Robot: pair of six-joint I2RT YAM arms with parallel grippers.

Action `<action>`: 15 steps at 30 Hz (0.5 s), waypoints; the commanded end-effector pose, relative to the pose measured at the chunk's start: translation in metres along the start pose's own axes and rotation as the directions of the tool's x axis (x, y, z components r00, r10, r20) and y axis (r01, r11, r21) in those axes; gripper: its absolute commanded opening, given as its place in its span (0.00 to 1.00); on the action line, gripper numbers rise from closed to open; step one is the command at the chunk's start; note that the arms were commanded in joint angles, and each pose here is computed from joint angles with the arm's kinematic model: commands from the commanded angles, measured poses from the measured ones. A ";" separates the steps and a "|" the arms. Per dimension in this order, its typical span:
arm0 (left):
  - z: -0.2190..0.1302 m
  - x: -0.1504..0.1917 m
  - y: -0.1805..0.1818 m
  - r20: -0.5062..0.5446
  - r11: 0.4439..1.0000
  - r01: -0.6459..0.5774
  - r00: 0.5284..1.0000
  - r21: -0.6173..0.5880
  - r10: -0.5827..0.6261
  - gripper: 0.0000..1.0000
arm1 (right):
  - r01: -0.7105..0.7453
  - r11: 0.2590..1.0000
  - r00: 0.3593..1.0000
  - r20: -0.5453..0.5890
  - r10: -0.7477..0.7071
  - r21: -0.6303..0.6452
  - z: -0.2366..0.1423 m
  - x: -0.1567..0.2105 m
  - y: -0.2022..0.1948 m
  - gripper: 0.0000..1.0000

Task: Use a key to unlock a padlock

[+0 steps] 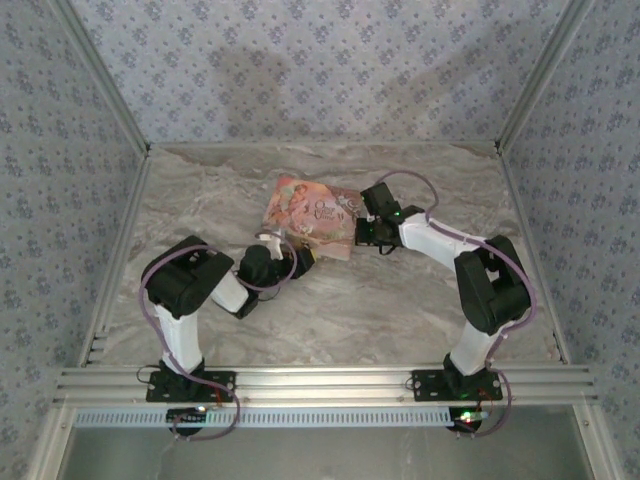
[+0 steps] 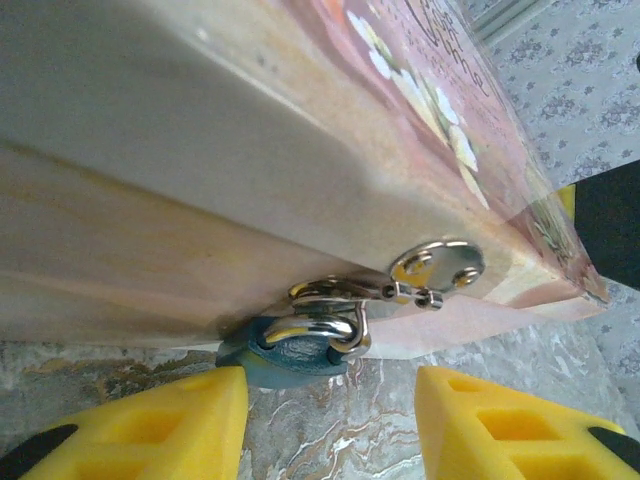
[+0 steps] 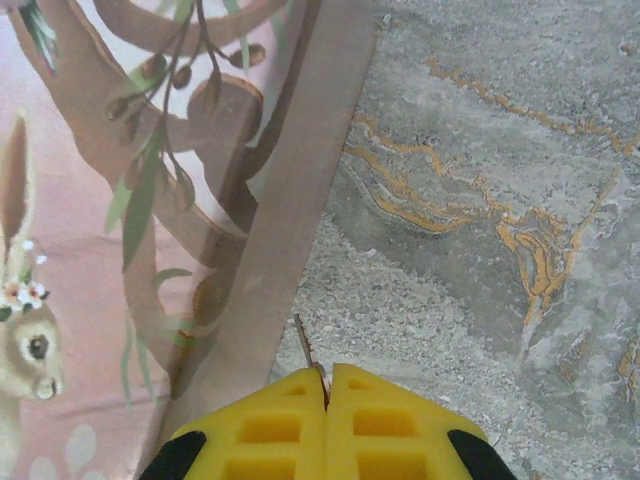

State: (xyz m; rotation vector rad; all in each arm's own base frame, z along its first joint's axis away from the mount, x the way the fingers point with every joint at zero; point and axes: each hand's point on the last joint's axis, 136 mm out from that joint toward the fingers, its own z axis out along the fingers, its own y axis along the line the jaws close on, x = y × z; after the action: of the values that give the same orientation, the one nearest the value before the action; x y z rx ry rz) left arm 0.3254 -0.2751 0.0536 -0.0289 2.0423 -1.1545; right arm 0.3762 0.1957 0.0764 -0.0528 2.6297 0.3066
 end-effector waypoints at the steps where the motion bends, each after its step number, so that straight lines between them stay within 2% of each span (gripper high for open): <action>1: -0.007 -0.004 -0.001 0.024 0.999 -0.038 0.999 -0.003 0.038 0.49 | -0.006 1.000 1.000 0.027 0.006 0.007 -0.002 -0.012 0.003 0.00; 8: -0.015 -0.013 0.014 0.050 0.995 -0.035 0.998 -0.090 0.039 0.53 | 0.001 1.000 0.999 0.035 -0.001 0.002 -0.004 -0.017 0.008 0.00; 15: -0.029 -0.016 0.011 0.017 0.993 -0.067 0.997 -0.101 0.069 0.56 | 0.000 1.000 0.999 0.034 -0.001 0.022 -0.003 -0.015 0.003 0.00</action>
State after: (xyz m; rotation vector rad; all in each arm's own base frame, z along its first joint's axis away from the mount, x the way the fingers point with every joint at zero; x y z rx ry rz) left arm 0.3242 -0.2475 0.0629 -0.0542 2.0478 -1.0479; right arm 0.3836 0.1999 0.0870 -0.0547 2.5995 0.3089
